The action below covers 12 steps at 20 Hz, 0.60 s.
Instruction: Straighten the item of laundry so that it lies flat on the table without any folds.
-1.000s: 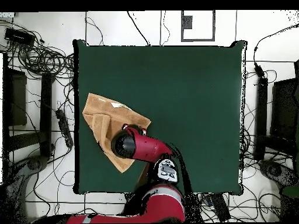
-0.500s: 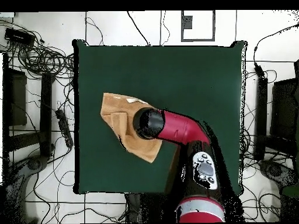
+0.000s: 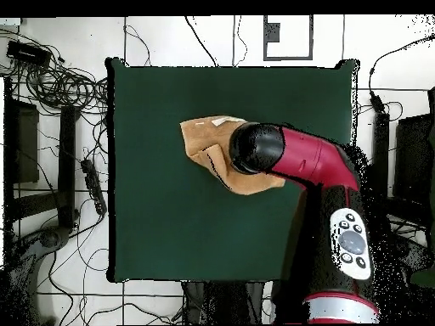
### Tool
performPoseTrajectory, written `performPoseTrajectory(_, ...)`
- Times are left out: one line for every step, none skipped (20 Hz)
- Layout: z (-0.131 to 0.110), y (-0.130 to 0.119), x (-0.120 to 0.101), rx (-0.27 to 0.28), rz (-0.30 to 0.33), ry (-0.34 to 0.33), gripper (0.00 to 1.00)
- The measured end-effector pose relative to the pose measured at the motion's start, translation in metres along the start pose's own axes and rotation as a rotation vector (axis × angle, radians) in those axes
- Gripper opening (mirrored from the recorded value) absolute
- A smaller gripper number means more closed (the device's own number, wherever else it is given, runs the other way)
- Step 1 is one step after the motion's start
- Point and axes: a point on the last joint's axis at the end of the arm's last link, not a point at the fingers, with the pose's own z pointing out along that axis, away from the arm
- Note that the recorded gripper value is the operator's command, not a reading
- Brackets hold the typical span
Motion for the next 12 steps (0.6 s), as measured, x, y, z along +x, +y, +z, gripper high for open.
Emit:
performPoseTrajectory(-0.001, 0.0, -0.003, -0.001, -0.002, -0.005, 0.0)
performPoseTrajectory(-0.002, -0.001, -0.006, -0.001, -0.004, -0.011, 0.0)
performPoseTrajectory(-0.005, -0.001, -0.014, -0.004, -0.008, -0.023, 0.0)
performPoseTrajectory(-0.006, -0.001, -0.021, -0.006, -0.011, -0.033, 0.0)
performPoseTrajectory(-0.006, -0.001, -0.028, -0.008, -0.017, -0.042, 0.0)
performPoseTrajectory(-0.004, 0.0, -0.042, -0.013, -0.026, -0.059, 0.0)
performPoseTrajectory(-0.002, 0.001, -0.049, -0.018, -0.031, -0.066, 0.0)
performPoseTrajectory(0.002, 0.003, -0.055, -0.025, -0.036, -0.072, 0.0)
performPoseTrajectory(0.005, 0.005, -0.062, -0.033, -0.042, -0.078, 0.0)
performPoseTrajectory(0.008, 0.006, -0.065, -0.036, -0.044, -0.08, 0.0)
performPoseTrajectory(0.017, 0.008, -0.073, -0.05, -0.05, -0.085, 1.0)
performPoseTrajectory(0.019, 0.008, -0.073, -0.053, -0.05, -0.085, 1.0)
